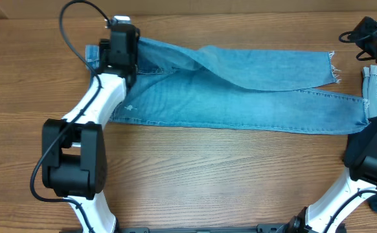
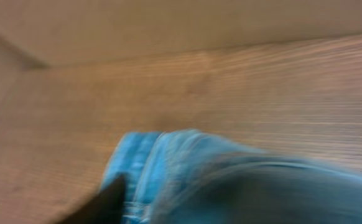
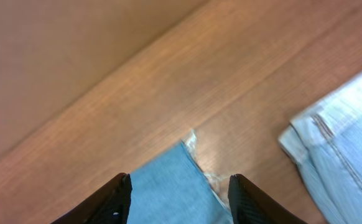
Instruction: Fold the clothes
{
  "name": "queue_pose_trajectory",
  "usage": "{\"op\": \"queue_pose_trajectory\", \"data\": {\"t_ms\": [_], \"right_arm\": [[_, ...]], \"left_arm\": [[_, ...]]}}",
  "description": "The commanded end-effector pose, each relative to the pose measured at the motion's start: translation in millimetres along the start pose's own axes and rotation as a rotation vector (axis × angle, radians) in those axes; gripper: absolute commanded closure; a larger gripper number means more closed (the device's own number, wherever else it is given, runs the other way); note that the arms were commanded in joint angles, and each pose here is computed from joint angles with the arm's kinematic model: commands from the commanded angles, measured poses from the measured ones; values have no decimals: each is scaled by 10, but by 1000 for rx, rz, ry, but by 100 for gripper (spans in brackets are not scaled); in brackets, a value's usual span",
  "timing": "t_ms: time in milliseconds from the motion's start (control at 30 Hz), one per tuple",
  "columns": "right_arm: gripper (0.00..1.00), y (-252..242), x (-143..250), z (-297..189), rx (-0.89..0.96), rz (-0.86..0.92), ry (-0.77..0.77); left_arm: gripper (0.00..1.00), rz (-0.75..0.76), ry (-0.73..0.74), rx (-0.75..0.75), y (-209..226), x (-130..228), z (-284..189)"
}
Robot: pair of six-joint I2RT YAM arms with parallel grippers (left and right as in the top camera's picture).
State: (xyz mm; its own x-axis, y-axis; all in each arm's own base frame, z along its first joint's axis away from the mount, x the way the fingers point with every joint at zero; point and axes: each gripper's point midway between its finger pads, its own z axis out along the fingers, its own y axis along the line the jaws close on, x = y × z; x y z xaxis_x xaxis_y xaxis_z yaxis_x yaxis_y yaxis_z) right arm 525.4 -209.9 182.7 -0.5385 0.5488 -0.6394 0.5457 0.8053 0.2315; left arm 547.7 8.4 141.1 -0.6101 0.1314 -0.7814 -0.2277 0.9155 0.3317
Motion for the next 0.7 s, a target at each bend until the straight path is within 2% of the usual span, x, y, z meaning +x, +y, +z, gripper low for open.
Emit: {"op": "queue_pose_trajectory", "data": {"t_ms": [0, 33, 133, 167, 200, 267, 300, 367, 500, 667], "right_arm": [[45, -101, 213, -36, 44, 15, 90], [46, -137, 359, -71, 63, 16, 150], [46, -213, 624, -247, 96, 0, 267], [48, -233, 701, -336, 105, -15, 303], [48, -259, 792, -439, 117, -20, 345], [48, -316, 1017, -607, 138, -41, 450], [48, -334, 1146, -676, 135, -65, 512], [49, -330, 1253, -739, 130, -58, 564], [51, -256, 1371, -740, 122, -75, 598], [51, -219, 1388, -739, 118, -84, 600]], "left_arm": [[8, -5, -18, 6, 124, -312, -72], [0, 21, 11, 22, 87, -353, -154], [0, 89, 126, 136, -119, -370, -488], [2, 106, 184, 217, -256, -318, -665], [17, 109, 237, 320, -417, -245, -836], [81, 96, 332, 512, -697, -72, -1164], [96, 80, 410, 622, -822, 74, -1340], [96, 93, 530, 674, -855, 336, -1486], [96, 177, 777, 660, -762, 989, -1698], [96, 264, 915, 725, -886, 1333, -2041]]}}
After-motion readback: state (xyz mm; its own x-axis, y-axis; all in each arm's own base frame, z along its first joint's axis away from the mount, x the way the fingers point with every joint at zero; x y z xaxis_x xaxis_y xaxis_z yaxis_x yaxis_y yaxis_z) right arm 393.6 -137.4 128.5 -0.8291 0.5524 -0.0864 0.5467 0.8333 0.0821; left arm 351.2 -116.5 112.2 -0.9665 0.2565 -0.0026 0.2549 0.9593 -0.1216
